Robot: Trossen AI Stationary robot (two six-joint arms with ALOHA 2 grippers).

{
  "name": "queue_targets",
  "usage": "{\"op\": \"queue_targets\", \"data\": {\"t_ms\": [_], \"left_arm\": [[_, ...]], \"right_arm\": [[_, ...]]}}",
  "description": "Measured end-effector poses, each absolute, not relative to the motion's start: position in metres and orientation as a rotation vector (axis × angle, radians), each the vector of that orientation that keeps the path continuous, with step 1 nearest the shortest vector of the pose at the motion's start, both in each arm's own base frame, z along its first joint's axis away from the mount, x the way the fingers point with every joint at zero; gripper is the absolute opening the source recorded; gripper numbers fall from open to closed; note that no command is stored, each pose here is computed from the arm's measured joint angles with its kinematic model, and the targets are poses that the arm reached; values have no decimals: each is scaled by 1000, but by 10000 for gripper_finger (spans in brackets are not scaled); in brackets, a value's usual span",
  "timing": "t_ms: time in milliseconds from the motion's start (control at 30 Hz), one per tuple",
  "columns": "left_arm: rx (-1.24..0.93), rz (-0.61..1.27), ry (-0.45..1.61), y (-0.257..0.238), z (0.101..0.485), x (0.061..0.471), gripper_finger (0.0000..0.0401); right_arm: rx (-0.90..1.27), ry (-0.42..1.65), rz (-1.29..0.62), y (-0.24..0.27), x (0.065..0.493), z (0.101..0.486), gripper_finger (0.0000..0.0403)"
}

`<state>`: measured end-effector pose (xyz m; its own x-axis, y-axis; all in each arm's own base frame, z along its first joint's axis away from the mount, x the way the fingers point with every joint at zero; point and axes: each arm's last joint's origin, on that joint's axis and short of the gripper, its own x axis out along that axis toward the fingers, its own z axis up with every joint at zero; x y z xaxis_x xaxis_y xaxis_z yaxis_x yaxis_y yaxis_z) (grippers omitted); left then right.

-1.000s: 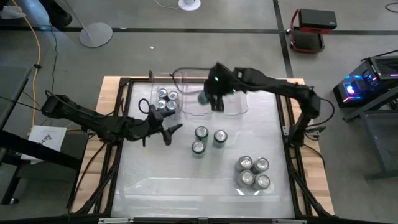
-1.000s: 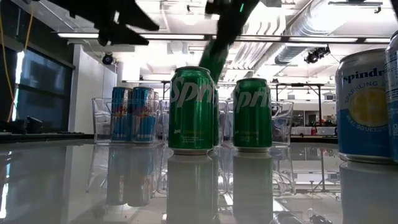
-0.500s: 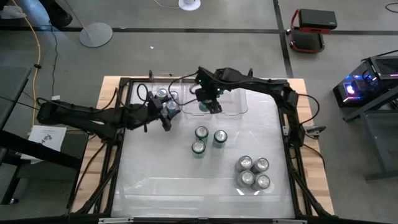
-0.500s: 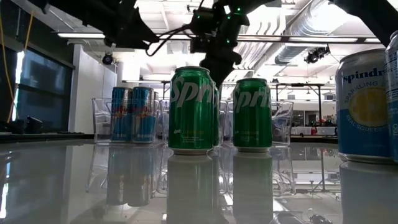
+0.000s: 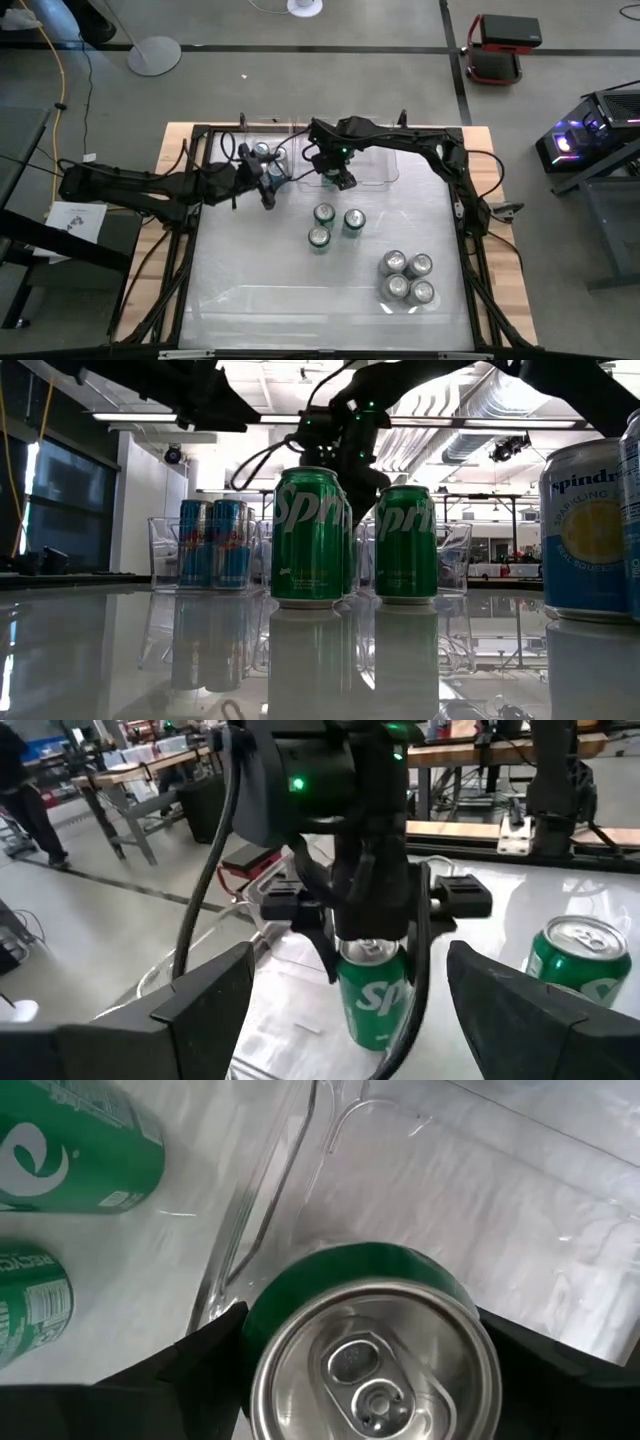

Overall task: Sort soda cans
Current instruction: Put the bottom right green soda can into the center transparent bin

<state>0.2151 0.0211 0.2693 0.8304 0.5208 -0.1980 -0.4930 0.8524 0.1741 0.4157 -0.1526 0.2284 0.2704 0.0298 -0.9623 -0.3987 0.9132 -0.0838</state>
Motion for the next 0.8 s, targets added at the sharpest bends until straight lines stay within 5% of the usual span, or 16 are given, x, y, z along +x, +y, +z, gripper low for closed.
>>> {"op": "queue_targets", "data": {"t_ms": [533, 800], "left_arm": [[101, 565, 228, 28, 271, 215, 310], [86, 566, 227, 28, 270, 215, 310]], "right_arm": [[-368, 1277, 254, -157, 418, 227, 361], [-377, 1245, 245, -157, 419, 260, 363]]}}
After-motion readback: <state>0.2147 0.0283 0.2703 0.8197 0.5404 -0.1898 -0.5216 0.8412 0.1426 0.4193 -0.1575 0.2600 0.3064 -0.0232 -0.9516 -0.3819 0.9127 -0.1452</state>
